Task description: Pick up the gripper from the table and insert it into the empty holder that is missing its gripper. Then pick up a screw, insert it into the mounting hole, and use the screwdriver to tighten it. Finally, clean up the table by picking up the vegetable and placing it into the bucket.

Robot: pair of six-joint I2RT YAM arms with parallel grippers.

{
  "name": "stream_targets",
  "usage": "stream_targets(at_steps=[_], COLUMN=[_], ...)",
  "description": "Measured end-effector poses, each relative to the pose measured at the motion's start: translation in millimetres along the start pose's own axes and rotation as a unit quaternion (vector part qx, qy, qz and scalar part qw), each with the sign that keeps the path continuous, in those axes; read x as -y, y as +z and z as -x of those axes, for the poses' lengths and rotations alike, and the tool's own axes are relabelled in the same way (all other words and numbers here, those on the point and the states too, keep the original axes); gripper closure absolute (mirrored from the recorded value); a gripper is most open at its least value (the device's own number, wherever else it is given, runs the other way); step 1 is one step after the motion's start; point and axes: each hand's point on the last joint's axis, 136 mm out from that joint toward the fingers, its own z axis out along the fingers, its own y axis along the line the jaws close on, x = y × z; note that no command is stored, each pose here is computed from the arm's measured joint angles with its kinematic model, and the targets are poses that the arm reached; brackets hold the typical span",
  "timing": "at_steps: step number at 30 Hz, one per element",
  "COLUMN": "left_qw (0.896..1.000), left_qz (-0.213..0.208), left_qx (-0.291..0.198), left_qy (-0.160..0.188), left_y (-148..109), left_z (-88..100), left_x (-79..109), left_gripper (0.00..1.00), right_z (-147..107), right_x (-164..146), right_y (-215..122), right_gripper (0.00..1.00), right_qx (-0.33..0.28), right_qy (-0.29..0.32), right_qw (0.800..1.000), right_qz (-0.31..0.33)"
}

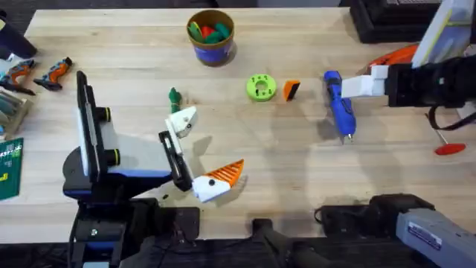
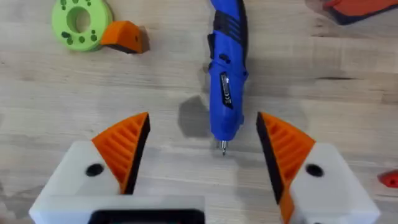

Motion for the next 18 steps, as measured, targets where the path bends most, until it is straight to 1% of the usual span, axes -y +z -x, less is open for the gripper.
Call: stream_targets(at_steps=[18], left_qw=[1.0], left_qz=[-0.004], left_qx=[0.0], left_qy=[0.002], left_y=[0.0], left_z=[-0.2], left_x=[1.4], left_gripper=[0.015], right_z=[-0.1], right_x=[0.0], right_y=[0.0], right_gripper=[0.009], right_qx=[0.0], right_qy=[0.0], right_qw=[1.0], right_qz=[0.0])
